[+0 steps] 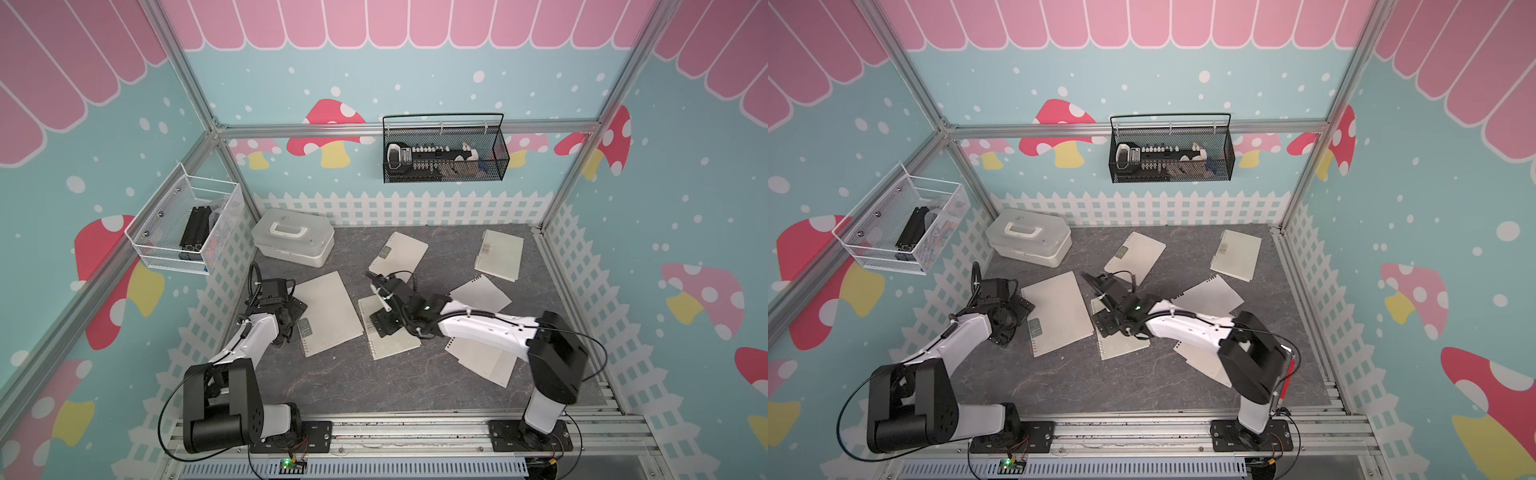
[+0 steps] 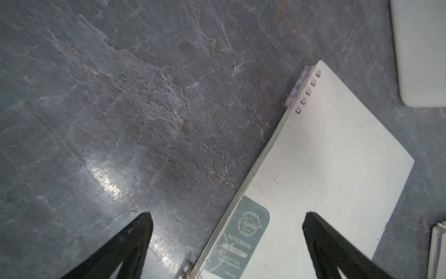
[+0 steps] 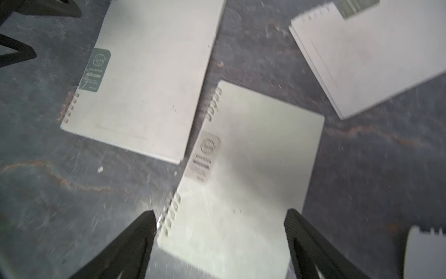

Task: Tear off pages from different notebooks
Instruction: Adjust the notebook at the center of the board, then move the notebook to the center of the board, then open the notebook at the center of the board.

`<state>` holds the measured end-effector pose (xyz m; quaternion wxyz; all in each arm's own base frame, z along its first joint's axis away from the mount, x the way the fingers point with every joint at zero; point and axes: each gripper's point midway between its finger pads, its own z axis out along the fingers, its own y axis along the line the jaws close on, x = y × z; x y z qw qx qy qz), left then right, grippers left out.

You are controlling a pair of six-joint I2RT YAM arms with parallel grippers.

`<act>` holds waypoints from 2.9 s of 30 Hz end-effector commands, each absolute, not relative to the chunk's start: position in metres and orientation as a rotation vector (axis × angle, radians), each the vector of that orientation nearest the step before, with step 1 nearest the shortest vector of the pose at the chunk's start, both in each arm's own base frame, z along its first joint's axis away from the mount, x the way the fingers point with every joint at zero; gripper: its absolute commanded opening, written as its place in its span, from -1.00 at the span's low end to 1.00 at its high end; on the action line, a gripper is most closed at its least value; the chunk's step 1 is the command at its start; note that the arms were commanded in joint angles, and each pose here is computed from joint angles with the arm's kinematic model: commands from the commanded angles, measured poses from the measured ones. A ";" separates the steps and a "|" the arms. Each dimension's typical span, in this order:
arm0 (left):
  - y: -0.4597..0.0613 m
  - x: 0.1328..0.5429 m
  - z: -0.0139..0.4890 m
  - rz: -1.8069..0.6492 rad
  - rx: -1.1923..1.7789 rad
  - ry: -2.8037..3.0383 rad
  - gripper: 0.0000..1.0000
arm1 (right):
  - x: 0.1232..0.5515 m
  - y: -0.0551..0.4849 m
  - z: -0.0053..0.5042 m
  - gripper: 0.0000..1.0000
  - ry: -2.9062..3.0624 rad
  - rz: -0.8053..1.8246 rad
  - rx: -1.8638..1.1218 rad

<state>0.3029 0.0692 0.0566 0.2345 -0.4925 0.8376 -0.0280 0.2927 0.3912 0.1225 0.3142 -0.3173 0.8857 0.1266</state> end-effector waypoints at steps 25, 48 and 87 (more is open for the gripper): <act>0.060 0.338 0.034 -0.216 -1.260 2.401 0.96 | 0.292 0.312 0.031 0.90 2.591 -0.061 -0.737; 0.013 0.345 0.013 -0.450 -1.117 2.549 0.75 | 0.303 0.501 0.041 0.44 2.493 0.916 -0.807; -0.018 0.289 0.118 -0.708 -0.979 2.272 0.98 | 0.228 0.505 0.195 0.29 2.107 1.293 -0.946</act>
